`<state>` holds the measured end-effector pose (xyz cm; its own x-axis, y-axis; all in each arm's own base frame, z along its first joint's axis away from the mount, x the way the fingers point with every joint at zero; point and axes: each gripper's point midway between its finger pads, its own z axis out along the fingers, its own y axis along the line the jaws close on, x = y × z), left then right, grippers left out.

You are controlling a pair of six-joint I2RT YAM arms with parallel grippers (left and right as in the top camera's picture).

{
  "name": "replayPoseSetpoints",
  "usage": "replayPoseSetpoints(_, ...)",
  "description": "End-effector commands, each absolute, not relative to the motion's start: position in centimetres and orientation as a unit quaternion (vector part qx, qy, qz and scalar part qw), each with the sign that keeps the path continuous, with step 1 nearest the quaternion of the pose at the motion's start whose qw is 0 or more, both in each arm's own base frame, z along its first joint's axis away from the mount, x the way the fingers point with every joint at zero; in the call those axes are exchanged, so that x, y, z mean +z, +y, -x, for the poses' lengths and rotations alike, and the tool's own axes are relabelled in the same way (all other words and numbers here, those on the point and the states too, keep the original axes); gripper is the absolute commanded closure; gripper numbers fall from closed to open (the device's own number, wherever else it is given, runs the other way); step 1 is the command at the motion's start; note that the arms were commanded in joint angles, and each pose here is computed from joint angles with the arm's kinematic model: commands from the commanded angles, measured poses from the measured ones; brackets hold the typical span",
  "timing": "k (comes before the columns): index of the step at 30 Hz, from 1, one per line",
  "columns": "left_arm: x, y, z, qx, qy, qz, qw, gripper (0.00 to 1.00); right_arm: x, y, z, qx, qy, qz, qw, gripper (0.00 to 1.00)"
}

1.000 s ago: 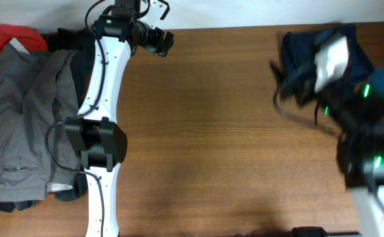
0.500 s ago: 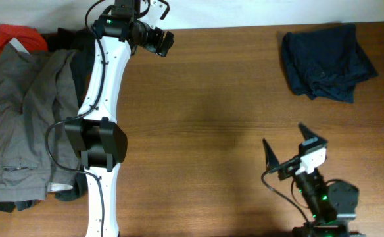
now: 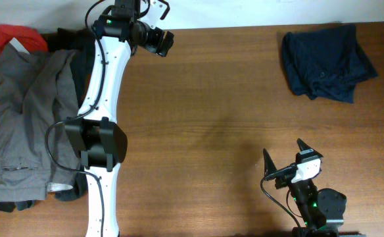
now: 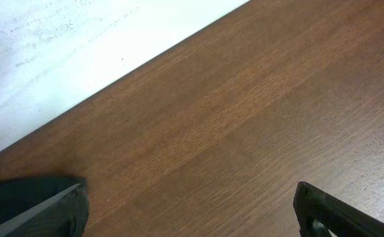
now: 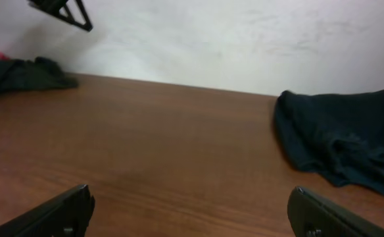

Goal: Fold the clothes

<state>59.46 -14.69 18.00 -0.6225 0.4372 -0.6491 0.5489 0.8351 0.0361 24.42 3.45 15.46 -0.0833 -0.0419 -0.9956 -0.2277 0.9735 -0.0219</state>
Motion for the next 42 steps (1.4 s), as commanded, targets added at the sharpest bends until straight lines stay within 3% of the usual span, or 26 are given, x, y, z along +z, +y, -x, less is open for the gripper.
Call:
replayPoseSetpoints(1,18.1,-15.0,-59.4,-0.089,0.897,-0.273,0.337,0.01,15.5,2.2,-24.5,0.045,0.733,0.065,0.675,0.01)
replayPoseSetpoints(36,18.0,-14.2,-59.7,-0.068,0.900,-0.269,0.337,0.01,15.4,1.4,-24.6,0.028,0.735,0.049,0.675,0.01)
replayPoseSetpoints(42,21.7,-12.7,-60.1,-0.017,0.892,-0.253,0.374,0.01,15.4,1.4,-24.6,0.028,0.735,0.049,0.675,0.01)
